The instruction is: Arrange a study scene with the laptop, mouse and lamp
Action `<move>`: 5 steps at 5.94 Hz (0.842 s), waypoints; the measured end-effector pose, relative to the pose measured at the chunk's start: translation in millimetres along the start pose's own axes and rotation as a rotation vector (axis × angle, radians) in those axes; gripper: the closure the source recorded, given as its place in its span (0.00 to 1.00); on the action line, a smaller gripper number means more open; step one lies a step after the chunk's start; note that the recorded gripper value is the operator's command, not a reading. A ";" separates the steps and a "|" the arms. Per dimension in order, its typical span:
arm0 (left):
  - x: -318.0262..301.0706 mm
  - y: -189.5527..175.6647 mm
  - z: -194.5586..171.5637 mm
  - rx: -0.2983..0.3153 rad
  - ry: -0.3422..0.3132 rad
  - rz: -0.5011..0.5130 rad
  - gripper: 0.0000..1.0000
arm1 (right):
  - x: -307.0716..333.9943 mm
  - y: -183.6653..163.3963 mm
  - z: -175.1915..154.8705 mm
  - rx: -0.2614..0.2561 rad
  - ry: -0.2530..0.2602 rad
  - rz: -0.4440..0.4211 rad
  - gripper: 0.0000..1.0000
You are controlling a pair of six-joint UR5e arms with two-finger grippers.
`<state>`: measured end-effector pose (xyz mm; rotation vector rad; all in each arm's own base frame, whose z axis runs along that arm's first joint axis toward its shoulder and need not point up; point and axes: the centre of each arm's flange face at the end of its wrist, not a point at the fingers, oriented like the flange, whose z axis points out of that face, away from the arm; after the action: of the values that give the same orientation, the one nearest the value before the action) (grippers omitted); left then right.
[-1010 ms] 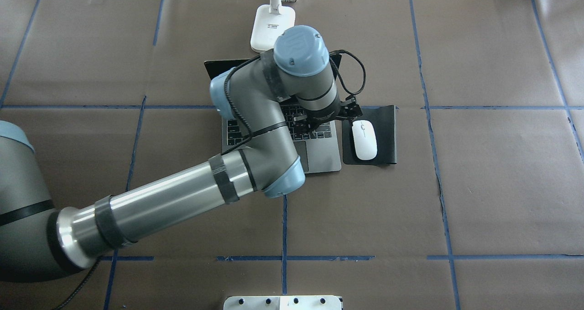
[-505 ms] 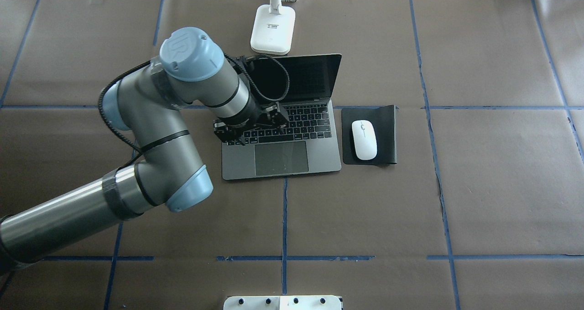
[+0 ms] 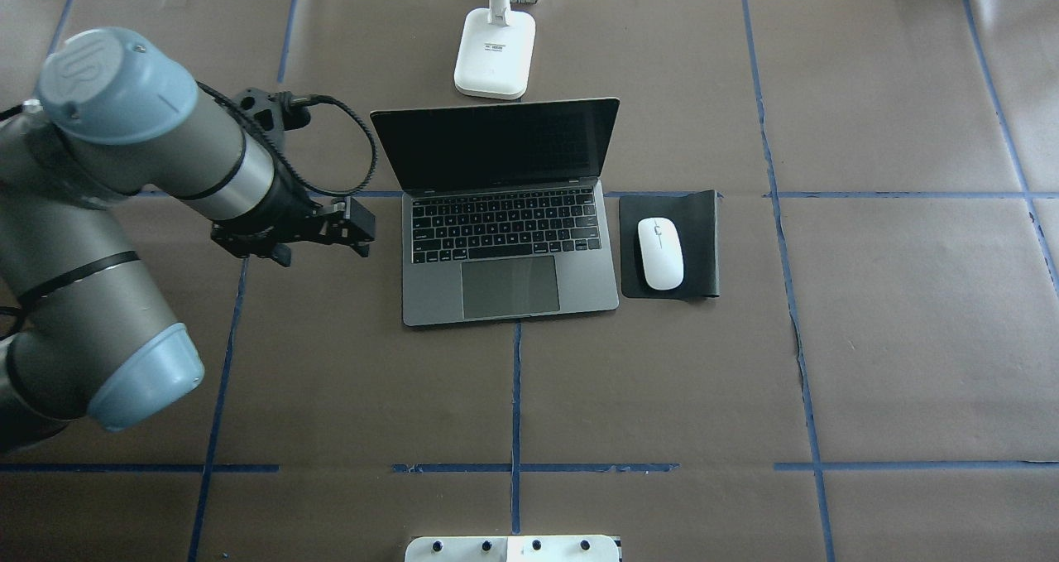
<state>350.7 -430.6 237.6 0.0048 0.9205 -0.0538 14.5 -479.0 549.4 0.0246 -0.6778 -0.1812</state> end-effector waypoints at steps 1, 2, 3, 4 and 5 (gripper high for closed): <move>-44.1 5.5 -26.8 0.005 -0.062 0.051 0.00 | 18.4 21.3 7.7 -0.013 -0.021 0.044 0.00; -90.6 5.4 -43.9 0.010 -0.114 0.082 0.00 | 39.7 51.4 16.9 0.001 -0.059 0.081 0.00; -138.8 0.8 -53.4 0.002 -0.156 0.107 0.00 | 57.5 84.7 28.4 0.037 -0.081 0.091 0.00; -189.6 -6.7 -65.3 -0.017 -0.174 0.124 0.00 | 69.6 111.0 35.6 0.069 -0.086 0.098 0.00; -241.6 -16.8 -80.5 -0.028 -0.181 0.140 0.00 | 77.2 124.3 36.8 0.085 -0.088 0.112 0.00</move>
<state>139.9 -434.4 381.4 0.0381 0.7374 0.0874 70.1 -368.8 636.2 0.0606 -0.7720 -0.0455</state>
